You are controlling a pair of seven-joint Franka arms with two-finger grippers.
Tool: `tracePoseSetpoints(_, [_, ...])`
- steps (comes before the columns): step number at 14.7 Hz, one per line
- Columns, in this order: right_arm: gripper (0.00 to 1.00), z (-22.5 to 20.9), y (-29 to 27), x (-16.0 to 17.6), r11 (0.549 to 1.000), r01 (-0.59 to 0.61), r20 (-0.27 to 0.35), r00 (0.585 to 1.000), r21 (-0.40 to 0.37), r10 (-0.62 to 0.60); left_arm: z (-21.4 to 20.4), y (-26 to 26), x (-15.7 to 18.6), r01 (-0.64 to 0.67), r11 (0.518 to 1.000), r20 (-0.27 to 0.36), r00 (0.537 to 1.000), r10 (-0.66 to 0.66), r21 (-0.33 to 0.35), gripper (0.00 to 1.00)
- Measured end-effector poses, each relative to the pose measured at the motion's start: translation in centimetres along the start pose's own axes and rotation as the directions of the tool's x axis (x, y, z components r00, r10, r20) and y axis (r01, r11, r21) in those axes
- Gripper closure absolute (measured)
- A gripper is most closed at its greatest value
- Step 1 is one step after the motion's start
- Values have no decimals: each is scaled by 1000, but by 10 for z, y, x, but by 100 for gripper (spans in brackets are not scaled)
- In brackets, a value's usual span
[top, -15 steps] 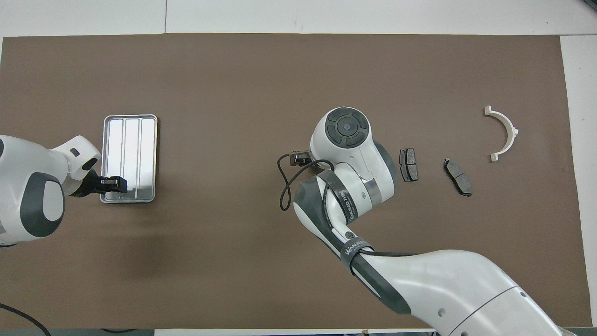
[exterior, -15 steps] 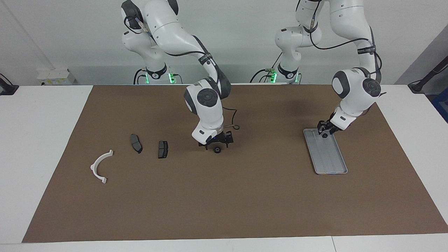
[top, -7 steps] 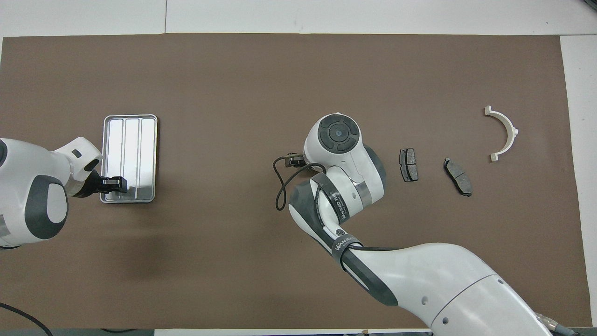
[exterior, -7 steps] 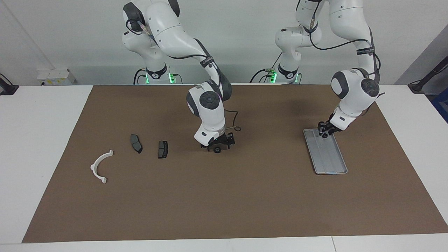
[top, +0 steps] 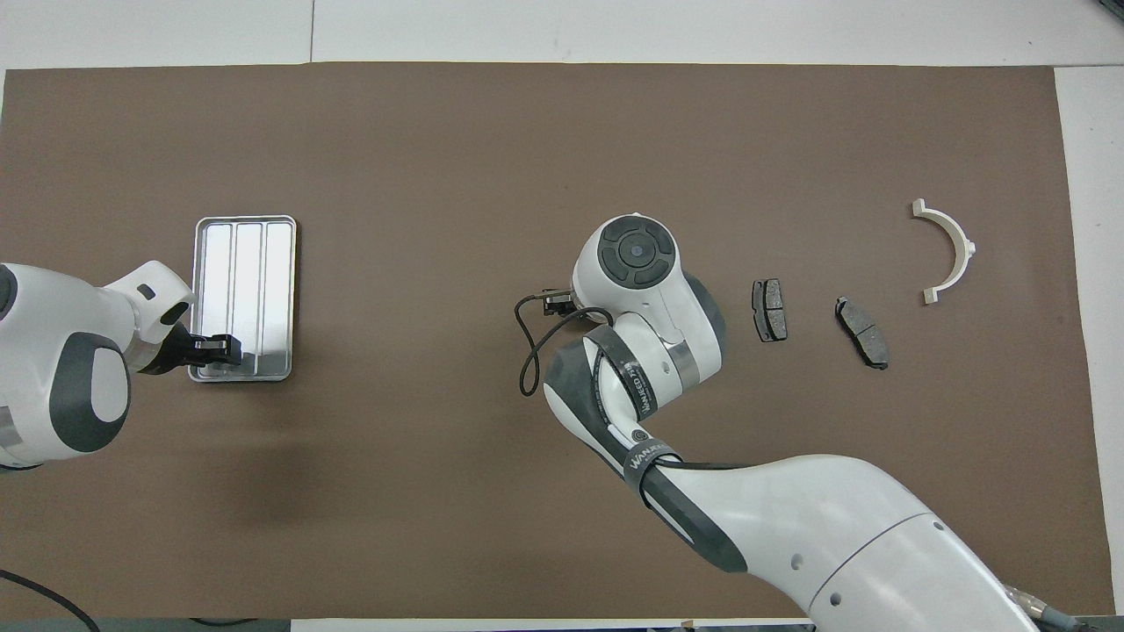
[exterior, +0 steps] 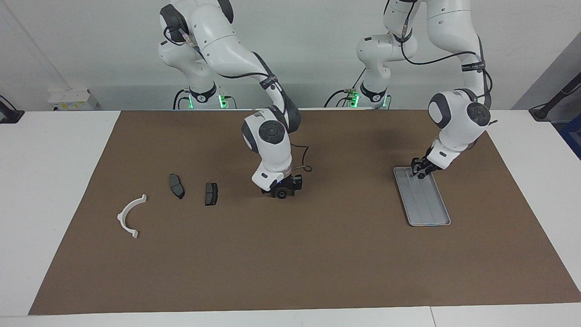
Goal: Place bearing gear from tray to pile
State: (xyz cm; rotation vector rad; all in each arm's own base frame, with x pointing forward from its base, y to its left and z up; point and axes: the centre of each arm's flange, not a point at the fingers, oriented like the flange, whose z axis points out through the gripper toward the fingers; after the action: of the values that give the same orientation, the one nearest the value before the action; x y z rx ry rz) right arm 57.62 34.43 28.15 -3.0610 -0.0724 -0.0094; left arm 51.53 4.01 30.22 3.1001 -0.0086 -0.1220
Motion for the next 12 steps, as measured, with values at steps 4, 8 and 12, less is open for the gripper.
tracePoseSetpoints(4, [63,-7,-3,0,1000,-1,-5,1000,6,1,1,0,-1,9,1000,2,1000,-9,0,47])
tracePoseSetpoints(8, [64,-24,3,12,1000,-16,17,1000,-9,16,1,0,-1,9,1000,0,1000,-9,0,50])
tracePoseSetpoints(12, [64,-84,50,54,999,-46,-6,999,-2,46,1,0,0,10,1000,-10,1000,-10,1,50])
